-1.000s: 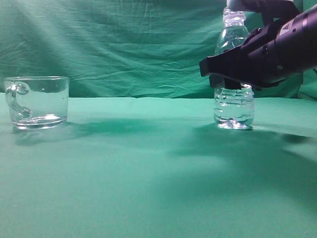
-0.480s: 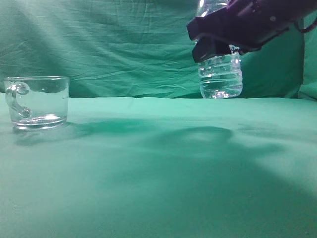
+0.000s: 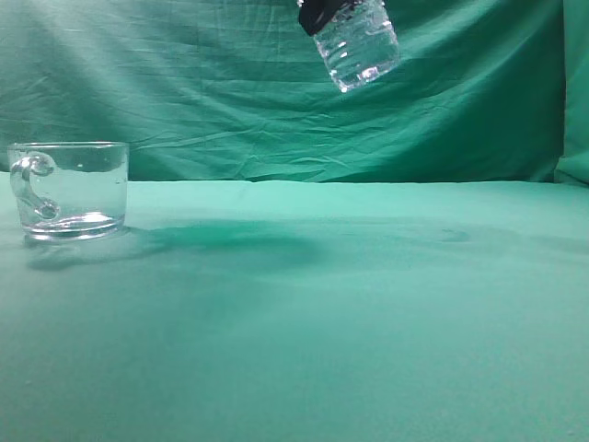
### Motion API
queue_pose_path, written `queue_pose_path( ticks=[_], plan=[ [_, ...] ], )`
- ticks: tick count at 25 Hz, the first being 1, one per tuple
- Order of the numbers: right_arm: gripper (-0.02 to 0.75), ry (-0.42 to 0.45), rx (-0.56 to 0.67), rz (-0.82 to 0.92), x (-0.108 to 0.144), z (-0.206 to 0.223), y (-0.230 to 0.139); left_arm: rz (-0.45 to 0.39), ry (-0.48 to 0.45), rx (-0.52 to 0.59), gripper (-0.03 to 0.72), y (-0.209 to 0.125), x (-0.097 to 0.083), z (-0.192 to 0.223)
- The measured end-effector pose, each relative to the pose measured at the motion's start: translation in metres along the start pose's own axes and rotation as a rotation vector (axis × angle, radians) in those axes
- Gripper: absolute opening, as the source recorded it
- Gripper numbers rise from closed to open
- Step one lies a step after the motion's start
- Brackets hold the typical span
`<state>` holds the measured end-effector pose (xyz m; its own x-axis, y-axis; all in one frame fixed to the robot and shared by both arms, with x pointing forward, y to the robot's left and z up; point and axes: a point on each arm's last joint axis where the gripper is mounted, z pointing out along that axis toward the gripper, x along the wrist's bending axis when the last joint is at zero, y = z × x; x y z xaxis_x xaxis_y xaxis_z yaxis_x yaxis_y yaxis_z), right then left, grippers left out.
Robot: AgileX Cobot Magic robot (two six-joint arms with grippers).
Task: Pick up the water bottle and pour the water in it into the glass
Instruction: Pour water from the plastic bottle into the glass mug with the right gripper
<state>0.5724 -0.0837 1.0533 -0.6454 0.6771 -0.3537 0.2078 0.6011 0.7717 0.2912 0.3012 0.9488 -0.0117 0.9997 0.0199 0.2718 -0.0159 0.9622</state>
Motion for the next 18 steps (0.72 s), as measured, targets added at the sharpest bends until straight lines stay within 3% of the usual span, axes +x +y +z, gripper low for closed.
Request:
queue_pose_path(
  ticks=[10, 18],
  plan=[
    [0.284, 0.045, 0.083, -0.313, 0.038, 0.053, 0.034, 0.0, 0.0, 0.0, 0.0, 0.0, 0.0, 0.0],
    [0.284, 0.06, 0.122, -0.533, 0.074, 0.106, 0.02, 0.0, 0.0, 0.0, 0.0, 0.0, 0.0, 0.0]
  ],
)
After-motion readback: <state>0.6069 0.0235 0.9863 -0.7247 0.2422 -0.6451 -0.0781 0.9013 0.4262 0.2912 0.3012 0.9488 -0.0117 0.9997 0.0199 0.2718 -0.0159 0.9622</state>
